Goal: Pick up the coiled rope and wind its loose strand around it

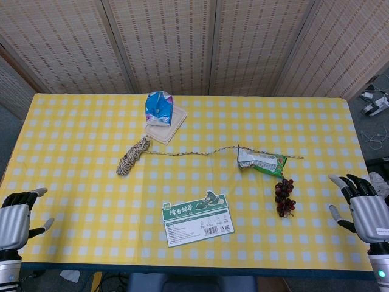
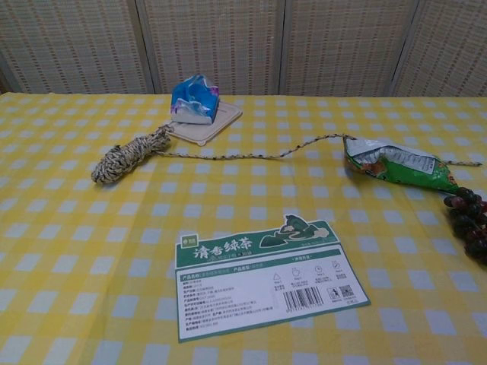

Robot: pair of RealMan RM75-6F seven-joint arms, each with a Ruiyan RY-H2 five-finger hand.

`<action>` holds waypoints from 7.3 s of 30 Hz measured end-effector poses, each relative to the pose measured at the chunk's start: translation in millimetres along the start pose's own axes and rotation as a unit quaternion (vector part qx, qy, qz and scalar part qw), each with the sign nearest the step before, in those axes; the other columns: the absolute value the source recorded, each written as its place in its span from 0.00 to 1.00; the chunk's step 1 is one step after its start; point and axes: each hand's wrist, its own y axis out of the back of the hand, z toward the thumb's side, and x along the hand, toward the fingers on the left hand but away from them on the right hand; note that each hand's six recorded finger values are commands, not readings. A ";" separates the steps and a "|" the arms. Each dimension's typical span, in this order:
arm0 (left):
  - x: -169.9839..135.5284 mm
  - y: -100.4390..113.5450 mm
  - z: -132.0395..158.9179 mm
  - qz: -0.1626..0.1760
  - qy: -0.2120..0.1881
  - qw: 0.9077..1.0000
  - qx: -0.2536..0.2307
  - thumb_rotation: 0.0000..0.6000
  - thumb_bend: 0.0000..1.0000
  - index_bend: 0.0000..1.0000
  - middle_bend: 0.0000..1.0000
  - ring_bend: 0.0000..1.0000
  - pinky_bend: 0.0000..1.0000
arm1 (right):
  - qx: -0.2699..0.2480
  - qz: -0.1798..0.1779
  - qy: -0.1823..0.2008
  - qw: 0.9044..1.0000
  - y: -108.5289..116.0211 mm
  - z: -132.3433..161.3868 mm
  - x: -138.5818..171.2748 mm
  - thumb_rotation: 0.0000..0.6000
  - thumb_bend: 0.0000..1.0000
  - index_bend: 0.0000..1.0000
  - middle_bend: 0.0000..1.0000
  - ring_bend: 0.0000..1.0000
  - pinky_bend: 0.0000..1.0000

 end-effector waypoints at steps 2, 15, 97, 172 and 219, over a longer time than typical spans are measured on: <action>0.3 -0.7 0.8 -0.001 0.000 1.000 0.001 1.00 0.17 0.34 0.34 0.28 0.20 | 0.000 0.000 0.000 1.000 -0.3 -0.2 -0.7 1.00 0.33 0.18 0.23 0.13 0.16; 35.6 2.0 23.6 0.011 -0.028 1.000 -0.001 1.00 0.17 0.34 0.34 0.28 0.20 | 0.009 -0.025 0.007 1.000 12.9 4.1 -11.2 1.00 0.33 0.18 0.23 0.13 0.16; 227.5 -148.1 198.5 -0.120 0.031 0.982 0.141 0.60 0.17 0.61 0.70 0.58 0.35 | 0.029 -0.020 -0.028 0.999 20.5 -11.2 -8.3 1.00 0.33 0.18 0.23 0.13 0.16; 113.4 35.1 175.7 0.046 -0.211 0.974 -0.066 0.59 0.23 0.73 0.84 0.67 0.39 | 0.101 0.099 0.126 0.982 -77.8 172.8 -207.9 1.00 0.30 0.28 0.28 0.16 0.18; 103.9 36.5 176.4 0.052 -0.214 0.974 -0.047 0.59 0.23 0.73 0.84 0.67 0.39 | 0.140 0.116 0.117 0.976 -133.2 243.8 -269.8 1.00 0.34 0.50 0.31 0.17 0.21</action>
